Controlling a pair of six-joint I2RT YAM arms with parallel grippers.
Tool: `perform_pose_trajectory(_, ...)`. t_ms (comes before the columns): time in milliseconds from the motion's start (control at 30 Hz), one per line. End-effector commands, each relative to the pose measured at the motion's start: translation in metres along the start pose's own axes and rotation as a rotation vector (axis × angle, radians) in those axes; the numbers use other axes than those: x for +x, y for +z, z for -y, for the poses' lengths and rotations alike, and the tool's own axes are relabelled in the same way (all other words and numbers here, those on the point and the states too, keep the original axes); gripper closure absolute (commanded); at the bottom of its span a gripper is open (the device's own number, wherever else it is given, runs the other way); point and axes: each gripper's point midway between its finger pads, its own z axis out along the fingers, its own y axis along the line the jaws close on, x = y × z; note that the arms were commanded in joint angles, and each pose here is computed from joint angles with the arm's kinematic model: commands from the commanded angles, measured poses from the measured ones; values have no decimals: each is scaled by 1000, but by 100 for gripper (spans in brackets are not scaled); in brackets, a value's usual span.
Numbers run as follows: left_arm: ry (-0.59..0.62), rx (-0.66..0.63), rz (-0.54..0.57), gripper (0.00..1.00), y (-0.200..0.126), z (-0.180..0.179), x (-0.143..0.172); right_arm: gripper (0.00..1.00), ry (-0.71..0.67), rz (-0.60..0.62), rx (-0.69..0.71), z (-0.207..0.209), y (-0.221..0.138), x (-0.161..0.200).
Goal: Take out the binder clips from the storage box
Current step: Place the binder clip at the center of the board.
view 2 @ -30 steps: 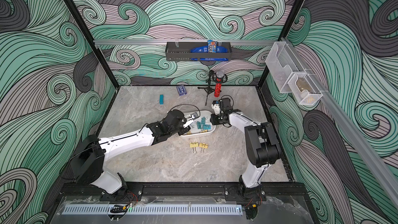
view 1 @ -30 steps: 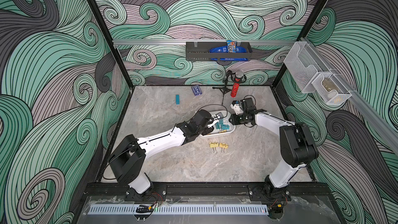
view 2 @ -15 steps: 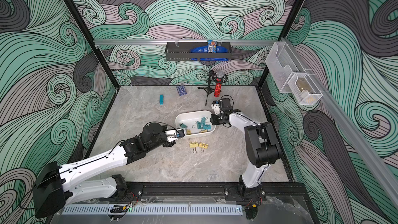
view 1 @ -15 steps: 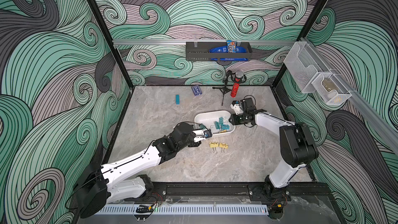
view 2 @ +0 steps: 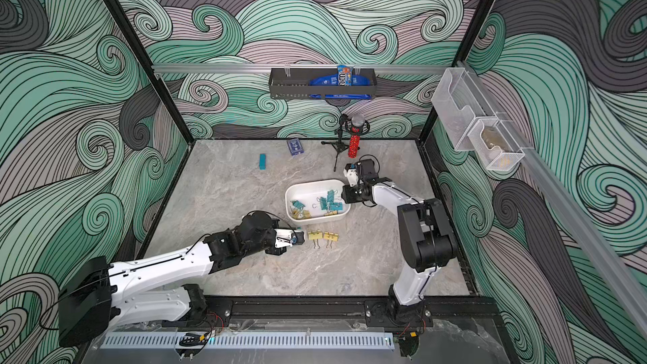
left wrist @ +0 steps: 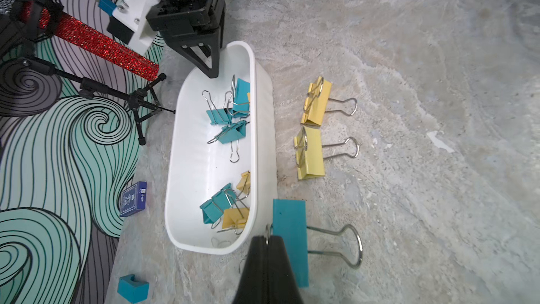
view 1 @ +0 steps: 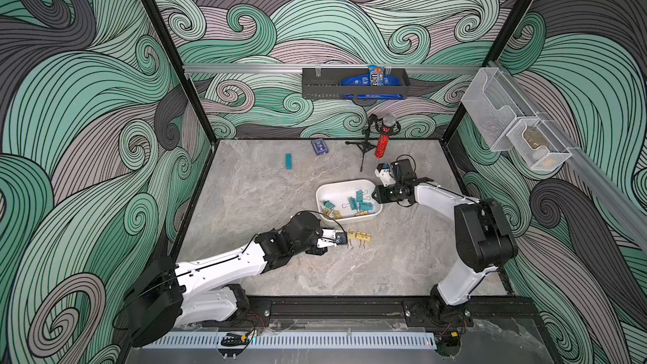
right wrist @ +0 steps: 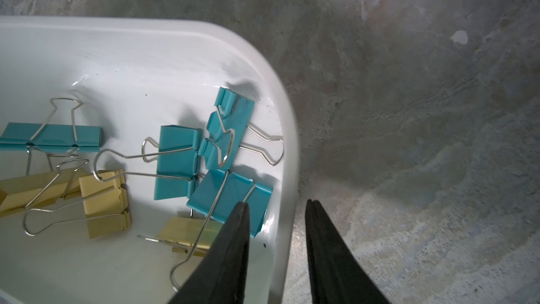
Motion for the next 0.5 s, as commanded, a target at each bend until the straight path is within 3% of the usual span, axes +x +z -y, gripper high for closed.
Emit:
perform_pose_trajectory(0, -9, 23, 17, 100, 6, 4, -9, 65, -6, -29, -12, -2, 5, 8)
perform_pose_trajectory(133, -18, 25, -26, 100, 13, 7, -3, 65, -6, -31, -11, -2, 6, 9)
perform_pose_trajectory(467, -17, 17, -5, 100, 23, 12, -3, 65, -5, -33, -7, -1, 6, 10)
